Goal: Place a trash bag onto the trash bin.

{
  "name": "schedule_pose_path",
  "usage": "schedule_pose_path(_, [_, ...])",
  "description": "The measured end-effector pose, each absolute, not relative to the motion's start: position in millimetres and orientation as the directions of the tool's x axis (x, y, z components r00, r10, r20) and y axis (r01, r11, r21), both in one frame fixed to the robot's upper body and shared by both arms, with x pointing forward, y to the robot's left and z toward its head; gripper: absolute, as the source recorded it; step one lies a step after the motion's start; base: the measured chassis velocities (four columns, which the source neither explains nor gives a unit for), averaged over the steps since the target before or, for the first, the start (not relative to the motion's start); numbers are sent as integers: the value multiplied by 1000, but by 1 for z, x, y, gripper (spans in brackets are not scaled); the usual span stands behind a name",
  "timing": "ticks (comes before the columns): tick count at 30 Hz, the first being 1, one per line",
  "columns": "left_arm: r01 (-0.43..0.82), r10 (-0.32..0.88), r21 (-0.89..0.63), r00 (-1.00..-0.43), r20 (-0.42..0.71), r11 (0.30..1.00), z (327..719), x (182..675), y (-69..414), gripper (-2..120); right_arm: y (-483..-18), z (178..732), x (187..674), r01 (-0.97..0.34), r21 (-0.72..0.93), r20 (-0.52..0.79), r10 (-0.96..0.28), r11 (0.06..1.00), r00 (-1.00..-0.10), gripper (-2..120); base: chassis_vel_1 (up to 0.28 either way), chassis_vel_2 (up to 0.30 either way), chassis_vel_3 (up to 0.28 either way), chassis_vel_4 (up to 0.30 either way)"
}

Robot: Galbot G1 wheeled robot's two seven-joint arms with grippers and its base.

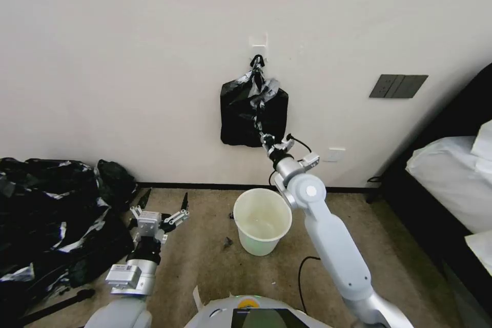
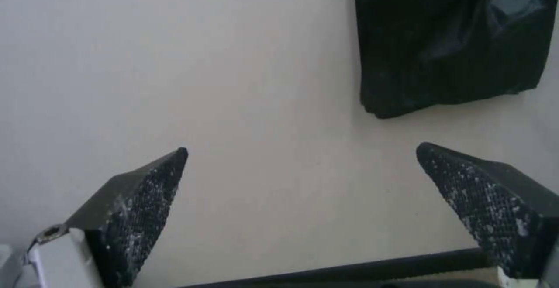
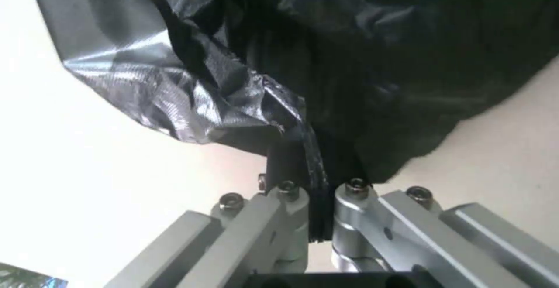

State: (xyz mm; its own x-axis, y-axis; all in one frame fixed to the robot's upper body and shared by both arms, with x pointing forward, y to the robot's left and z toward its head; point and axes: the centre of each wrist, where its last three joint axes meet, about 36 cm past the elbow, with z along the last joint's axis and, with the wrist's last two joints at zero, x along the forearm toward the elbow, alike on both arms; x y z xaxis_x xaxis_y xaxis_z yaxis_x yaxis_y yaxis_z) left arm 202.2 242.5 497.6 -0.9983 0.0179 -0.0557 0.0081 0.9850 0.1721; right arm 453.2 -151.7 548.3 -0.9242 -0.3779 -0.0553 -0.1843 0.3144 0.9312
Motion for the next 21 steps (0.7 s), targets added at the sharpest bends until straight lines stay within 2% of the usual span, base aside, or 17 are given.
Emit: schedule_pose_path(21, [20,31,169,-997,-65,985,499,205,242,100,-157,515,397,-112,929,29,-372,353,-928,0,0,0,0,0])
